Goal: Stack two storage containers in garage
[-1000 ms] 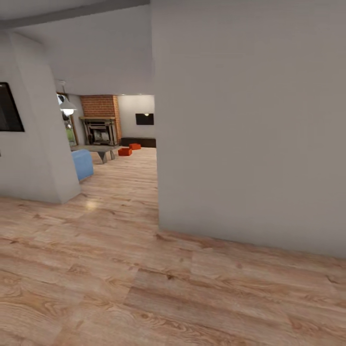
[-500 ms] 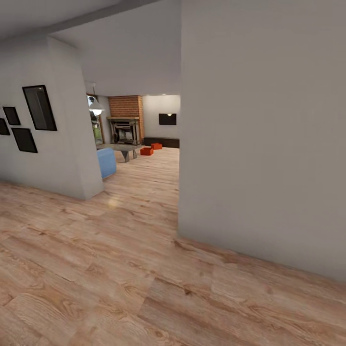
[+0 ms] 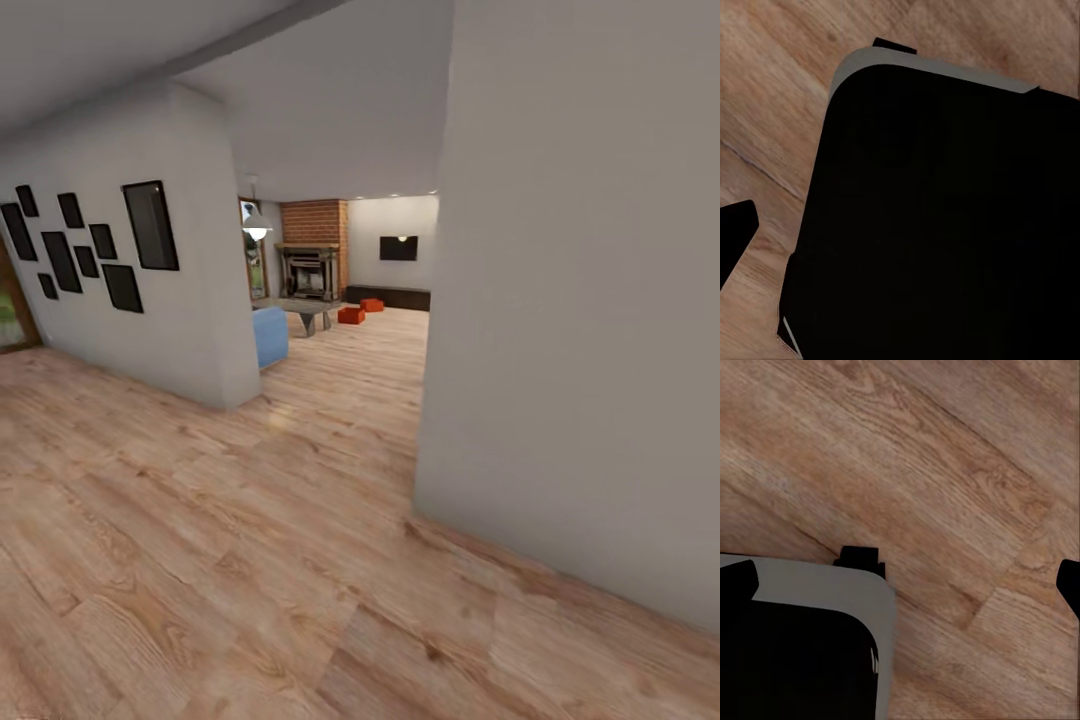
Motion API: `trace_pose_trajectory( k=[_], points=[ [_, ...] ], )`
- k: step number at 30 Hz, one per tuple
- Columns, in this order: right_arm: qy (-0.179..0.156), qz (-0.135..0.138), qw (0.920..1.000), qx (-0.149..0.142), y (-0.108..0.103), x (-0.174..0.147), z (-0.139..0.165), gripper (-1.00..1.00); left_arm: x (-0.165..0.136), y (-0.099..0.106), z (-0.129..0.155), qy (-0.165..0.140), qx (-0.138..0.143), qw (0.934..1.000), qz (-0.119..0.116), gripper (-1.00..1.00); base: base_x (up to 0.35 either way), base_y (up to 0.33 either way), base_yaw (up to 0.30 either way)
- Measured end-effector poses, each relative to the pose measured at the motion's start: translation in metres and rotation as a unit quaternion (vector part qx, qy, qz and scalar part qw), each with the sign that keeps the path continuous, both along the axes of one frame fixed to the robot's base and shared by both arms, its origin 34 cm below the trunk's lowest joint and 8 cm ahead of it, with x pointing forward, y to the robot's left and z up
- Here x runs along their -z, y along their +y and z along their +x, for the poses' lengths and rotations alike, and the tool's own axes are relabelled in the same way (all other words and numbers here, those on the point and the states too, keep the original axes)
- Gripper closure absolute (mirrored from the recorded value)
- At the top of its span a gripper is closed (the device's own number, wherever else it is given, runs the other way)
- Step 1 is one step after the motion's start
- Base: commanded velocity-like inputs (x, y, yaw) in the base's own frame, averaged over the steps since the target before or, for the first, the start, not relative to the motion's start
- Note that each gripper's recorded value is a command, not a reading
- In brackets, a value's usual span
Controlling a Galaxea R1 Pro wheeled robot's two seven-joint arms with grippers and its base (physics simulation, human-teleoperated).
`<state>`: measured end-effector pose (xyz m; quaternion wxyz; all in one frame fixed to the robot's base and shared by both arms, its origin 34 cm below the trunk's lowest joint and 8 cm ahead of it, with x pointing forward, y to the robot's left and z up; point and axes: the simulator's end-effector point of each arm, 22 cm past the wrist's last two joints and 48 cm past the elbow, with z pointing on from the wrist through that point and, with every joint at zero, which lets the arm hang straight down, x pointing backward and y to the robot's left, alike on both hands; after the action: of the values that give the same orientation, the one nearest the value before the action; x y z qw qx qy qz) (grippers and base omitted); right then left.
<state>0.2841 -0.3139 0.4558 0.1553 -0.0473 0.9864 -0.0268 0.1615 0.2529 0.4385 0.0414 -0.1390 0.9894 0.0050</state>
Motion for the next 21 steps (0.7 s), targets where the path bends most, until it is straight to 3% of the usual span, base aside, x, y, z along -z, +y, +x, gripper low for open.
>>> trace_pose_trajectory(
  k=[14,21],
  points=[
    [0.0,0.0,1.0,0.0,0.0,0.0,0.0,-1.0,0.0,0.0001,0.0003,-0.001,0.0,1.0,0.0,-1.0,0.326,0.0,0.299],
    [-0.001,0.002,1.0,0.0,0.002,0.0,0.0004,-1.0,-0.0001,0.0002,0.0009,-0.002,0.0,1.0,0.001,-1.0,0.326,0.0,0.063]
  ],
)
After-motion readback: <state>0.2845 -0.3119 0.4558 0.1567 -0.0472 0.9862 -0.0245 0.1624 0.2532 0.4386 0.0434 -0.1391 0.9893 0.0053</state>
